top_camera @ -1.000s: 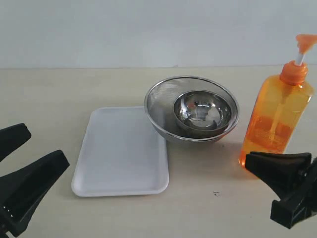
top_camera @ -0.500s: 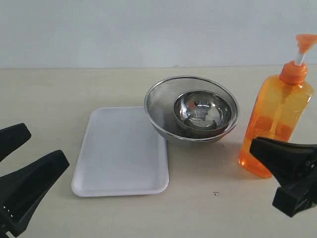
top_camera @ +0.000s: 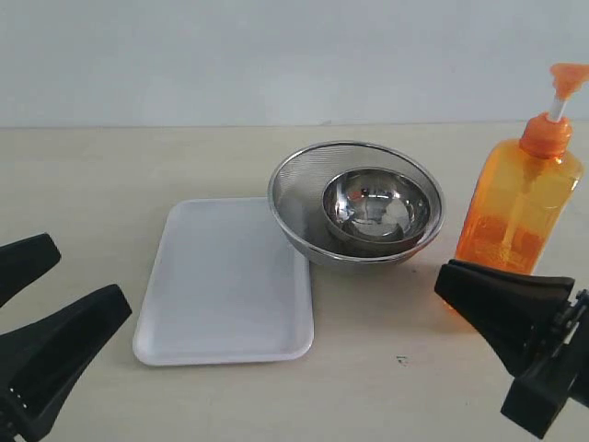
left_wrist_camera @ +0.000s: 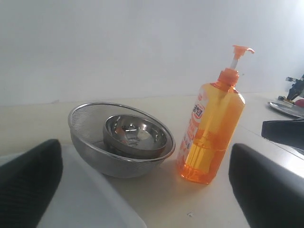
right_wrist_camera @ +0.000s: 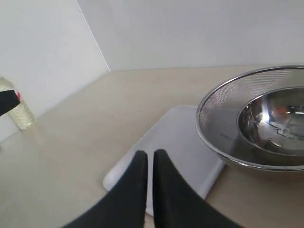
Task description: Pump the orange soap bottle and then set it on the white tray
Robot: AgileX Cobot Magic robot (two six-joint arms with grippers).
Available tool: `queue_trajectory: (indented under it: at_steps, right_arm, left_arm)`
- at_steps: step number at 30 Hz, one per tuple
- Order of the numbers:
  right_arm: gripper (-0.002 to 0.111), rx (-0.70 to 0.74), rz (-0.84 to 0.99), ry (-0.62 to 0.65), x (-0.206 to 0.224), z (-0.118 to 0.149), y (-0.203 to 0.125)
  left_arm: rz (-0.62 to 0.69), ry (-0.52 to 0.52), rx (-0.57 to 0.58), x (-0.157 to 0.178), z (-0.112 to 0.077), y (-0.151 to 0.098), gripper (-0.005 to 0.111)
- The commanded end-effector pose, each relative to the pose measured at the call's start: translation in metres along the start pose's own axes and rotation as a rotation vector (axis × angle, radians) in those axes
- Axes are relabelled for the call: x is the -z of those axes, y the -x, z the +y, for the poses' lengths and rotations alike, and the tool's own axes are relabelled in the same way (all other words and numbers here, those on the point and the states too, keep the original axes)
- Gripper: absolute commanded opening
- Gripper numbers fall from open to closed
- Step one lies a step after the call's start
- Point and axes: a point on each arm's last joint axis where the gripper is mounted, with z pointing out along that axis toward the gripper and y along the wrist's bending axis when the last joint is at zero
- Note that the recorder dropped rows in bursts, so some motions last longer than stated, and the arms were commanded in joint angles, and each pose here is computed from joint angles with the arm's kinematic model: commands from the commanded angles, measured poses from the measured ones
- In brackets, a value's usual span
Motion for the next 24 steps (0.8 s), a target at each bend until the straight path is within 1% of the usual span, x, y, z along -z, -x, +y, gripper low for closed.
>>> queue_trajectory:
  at_steps: [1, 3, 9, 16, 18, 21, 24]
  right_arm:
    - [0.0, -0.001, -0.011, -0.001, 0.001, 0.0, 0.0]
    - [0.0, -0.017, -0.012, -0.009, 0.001, -0.001, 0.0]
    - [0.0, -0.127, -0.023, -0.024, 0.001, -0.002, 0.001]
    - [0.0, -0.152, -0.022, -0.036, -0.001, -0.003, 0.003]
    - [0.0, -0.125, 0.014, -0.087, -0.006, -0.007, 0.008]
    - [0.0, -0.051, 0.126, -0.226, -0.012, -0.018, 0.012]
    - [0.0, -0.009, 0.183, -0.33, -0.015, -0.026, 0.02]
  left_arm:
    - [0.007, 0.007, 0.017, 0.001, 0.001, -0.001, 0.087]
    - [0.007, 0.007, 0.017, 0.001, 0.001, -0.001, 0.087]
    - [0.007, 0.007, 0.017, 0.001, 0.001, -0.001, 0.087]
    - [0.007, 0.007, 0.017, 0.001, 0.001, -0.001, 0.087]
    - [0.007, 0.007, 0.017, 0.001, 0.001, -0.001, 0.087]
    - [0.007, 0.007, 0.017, 0.001, 0.001, -0.001, 0.087]
    - [0.007, 0.007, 0.017, 0.001, 0.001, -0.001, 0.087]
